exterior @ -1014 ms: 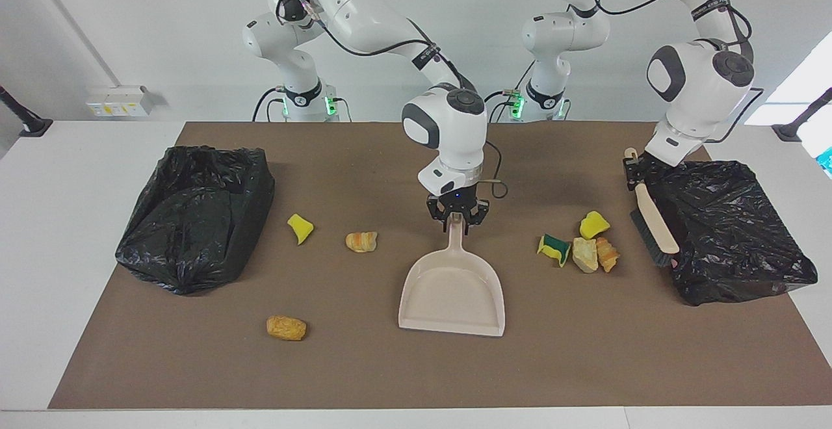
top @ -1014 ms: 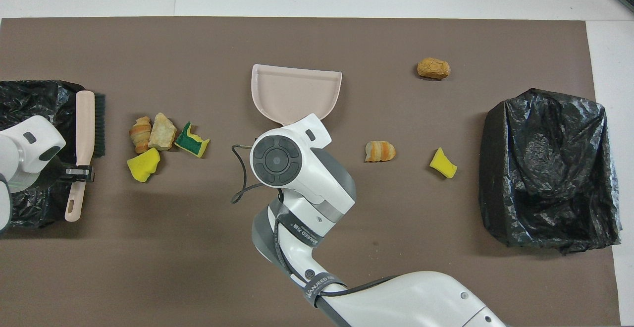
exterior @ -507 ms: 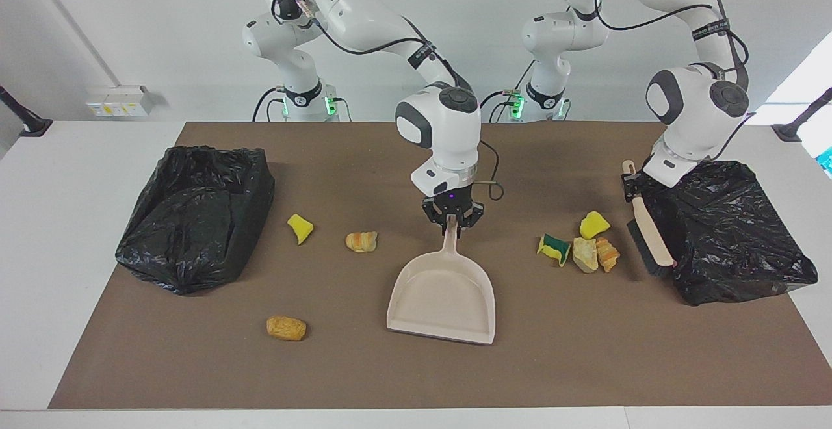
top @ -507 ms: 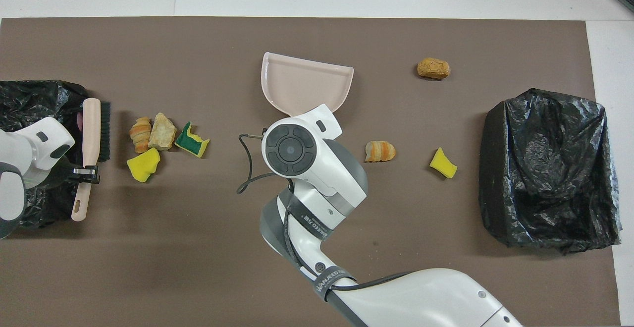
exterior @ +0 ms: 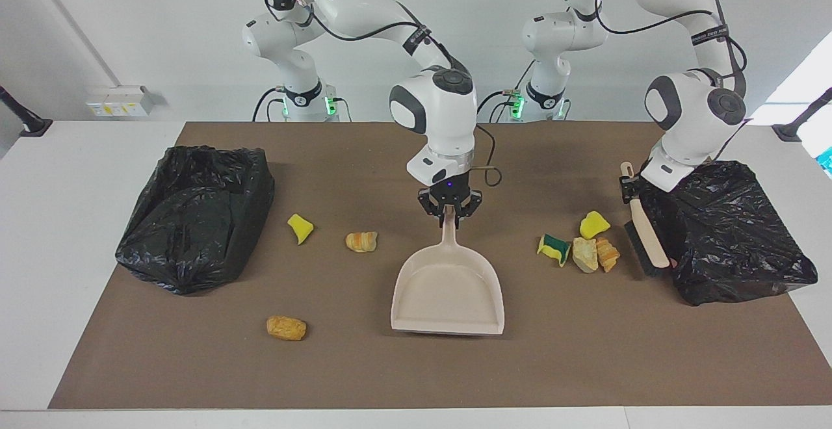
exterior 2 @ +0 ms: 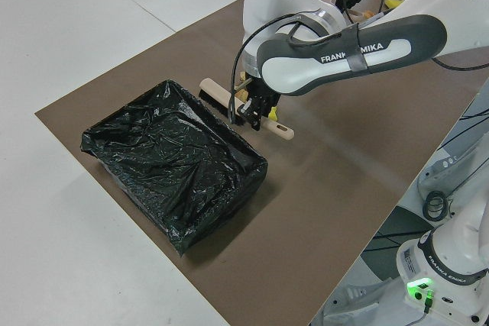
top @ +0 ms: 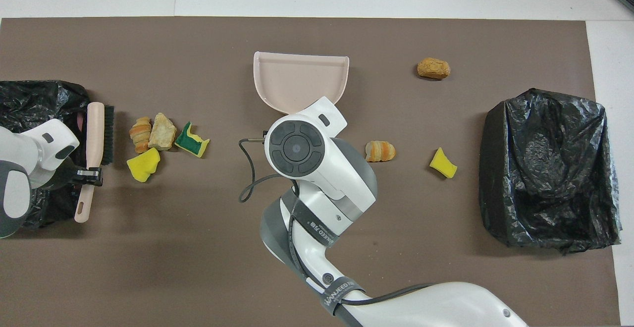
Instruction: Sweep and dump trash in bin
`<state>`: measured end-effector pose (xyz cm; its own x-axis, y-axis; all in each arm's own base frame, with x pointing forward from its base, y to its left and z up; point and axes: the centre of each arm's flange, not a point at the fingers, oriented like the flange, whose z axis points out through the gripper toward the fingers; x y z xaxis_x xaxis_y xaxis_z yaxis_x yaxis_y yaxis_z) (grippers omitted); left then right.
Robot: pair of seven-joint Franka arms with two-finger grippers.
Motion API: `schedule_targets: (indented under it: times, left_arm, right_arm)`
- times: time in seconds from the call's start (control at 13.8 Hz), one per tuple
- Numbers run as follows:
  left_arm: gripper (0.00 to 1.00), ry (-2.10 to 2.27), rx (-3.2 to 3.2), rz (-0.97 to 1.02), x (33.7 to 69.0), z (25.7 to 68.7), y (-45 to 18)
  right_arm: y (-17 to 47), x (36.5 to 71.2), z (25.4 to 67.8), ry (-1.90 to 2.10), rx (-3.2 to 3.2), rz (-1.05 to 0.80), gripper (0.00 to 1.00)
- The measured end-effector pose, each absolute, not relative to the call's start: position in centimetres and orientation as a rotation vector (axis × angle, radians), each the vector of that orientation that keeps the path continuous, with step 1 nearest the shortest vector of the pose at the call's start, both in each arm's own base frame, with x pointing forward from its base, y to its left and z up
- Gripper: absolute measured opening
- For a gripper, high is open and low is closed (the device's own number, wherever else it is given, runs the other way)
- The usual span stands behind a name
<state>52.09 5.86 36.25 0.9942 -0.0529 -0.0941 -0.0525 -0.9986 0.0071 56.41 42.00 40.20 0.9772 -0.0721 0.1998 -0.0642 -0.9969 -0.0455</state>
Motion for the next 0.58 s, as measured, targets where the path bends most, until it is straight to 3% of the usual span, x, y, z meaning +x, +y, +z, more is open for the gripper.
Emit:
schedule_targets:
  times: [0.36, 0.58]
  left_arm:
    - [0.26, -0.075, 3.132, -0.206, 51.5, 34.7, 2.8]
    - [0.26, 0.012, 3.147, -0.233, 51.1, 34.1, -2.0]
  right_arm:
    - [33.8, 58.2, 44.4, -0.343, -3.126, -0.082, 0.32]
    - [28.4, 59.8, 44.6, -0.684, -3.089, 0.009, 0.32]
